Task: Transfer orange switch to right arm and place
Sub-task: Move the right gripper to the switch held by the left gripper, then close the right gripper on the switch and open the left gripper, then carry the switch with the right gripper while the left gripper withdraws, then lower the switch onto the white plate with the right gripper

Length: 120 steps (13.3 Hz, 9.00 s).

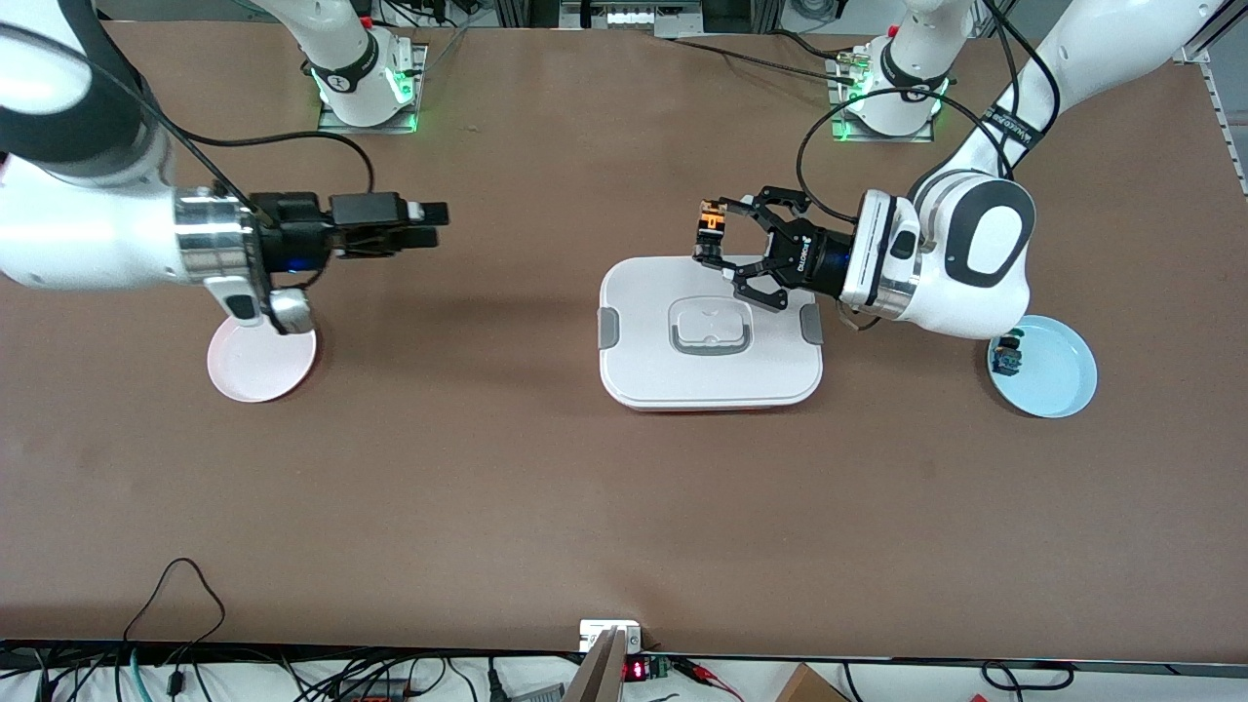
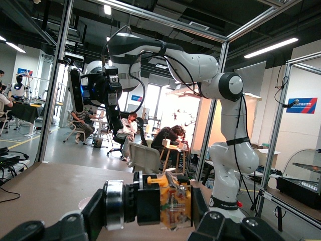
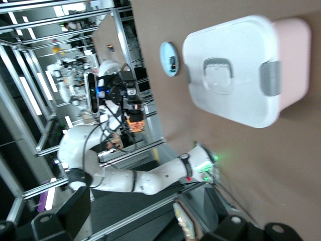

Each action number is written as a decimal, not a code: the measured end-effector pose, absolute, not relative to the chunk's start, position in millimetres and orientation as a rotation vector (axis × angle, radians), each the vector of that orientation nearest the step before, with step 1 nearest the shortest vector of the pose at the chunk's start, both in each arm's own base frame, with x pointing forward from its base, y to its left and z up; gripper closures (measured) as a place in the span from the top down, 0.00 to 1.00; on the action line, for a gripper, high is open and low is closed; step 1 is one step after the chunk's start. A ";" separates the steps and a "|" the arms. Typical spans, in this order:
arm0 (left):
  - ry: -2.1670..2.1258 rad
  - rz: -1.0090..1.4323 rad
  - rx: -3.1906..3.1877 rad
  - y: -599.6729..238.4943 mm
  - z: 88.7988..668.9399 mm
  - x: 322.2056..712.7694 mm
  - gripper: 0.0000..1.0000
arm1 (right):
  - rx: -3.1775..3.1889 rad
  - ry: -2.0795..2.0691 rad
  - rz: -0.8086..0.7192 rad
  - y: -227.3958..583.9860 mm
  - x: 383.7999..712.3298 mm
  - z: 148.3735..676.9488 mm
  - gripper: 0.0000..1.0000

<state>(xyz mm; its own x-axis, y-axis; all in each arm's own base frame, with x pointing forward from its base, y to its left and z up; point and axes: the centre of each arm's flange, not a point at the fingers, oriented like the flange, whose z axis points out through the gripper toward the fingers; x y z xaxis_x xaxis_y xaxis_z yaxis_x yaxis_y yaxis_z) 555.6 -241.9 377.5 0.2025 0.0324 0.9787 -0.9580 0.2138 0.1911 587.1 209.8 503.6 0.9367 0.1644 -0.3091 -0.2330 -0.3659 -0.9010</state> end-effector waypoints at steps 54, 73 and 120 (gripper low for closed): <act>-1.164 1.013 1.185 -234.7 392.4 562.1 1.00 | -1.544 0.101 0.039 462.9 522.9 392.0 0.42; -1.427 0.810 1.539 -0.3 378.5 612.7 1.00 | -1.955 -0.424 0.105 296.9 584.1 388.2 0.42; 0.214 -0.046 3.079 37.4 591.8 553.7 1.00 | -2.174 -2.328 0.173 -81.1 543.2 189.9 0.42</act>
